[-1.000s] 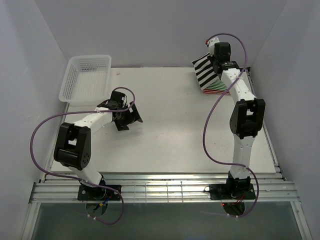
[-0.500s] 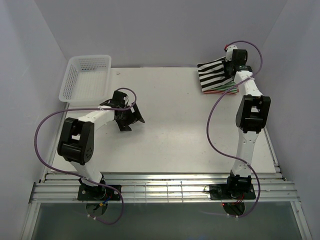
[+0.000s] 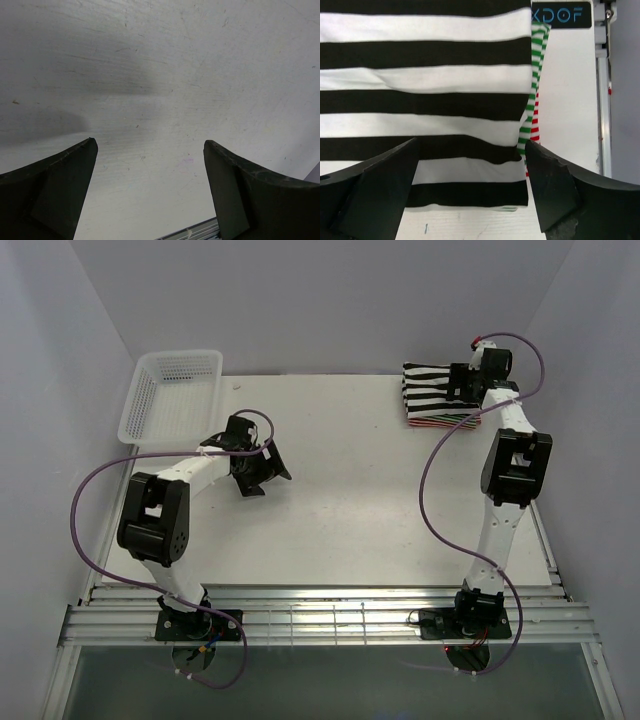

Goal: Fold and stack the tank tops
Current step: Neatly place the folded tank top to the corner

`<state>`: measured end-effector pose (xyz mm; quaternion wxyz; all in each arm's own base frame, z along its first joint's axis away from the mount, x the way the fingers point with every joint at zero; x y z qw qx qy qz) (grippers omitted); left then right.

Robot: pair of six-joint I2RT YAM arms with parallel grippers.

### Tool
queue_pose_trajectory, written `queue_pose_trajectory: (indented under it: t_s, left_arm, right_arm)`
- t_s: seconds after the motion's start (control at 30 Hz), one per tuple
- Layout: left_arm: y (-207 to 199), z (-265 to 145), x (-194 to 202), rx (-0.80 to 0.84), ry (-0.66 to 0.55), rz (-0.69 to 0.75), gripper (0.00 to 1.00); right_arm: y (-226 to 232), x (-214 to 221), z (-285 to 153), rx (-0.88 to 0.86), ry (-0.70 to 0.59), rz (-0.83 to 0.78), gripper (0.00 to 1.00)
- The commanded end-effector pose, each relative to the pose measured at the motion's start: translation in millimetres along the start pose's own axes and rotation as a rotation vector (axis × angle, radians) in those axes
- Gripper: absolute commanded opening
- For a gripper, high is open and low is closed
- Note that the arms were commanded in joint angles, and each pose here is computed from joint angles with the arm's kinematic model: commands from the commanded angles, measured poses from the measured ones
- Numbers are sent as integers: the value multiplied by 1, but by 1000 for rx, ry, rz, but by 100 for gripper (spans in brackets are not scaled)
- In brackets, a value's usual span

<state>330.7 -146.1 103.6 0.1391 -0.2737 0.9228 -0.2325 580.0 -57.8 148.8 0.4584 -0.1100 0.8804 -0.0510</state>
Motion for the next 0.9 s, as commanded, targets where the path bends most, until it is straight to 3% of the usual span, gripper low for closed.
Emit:
queue_pose_trajectory:
  t_s: [0.0, 0.3, 0.67, 0.7, 0.87]
  left_arm:
    - [-13, -11, -9, 44, -21, 15, 98]
    - [-26, -45, -11, 100, -92, 58, 98]
    - [-15, -133, 7, 179, -321, 66, 98]
    - [-8, -135, 10, 169, -337, 59, 98]
    - [1, -155, 20, 175, -376, 49, 98]
  right_arm:
    - [-4, -40, -39, 10, -115, 28, 90]
    - [3, -63, -139, 30, -197, 110, 90]
    - [48, 33, -250, 62, -166, 309, 90]
    - [56, 59, -248, 53, -120, 319, 90]
    - [62, 72, -264, 62, -174, 309, 90]
Point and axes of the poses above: each gripper's point midway between its finger pads, its own z axis out along the fingers, its own y axis along the line the jaws close on, x = y × z, the point moved 6 cm from there along -z, back along the fingers, and after that the axes turned 13 degrees about -z, right-handed, at the moved point
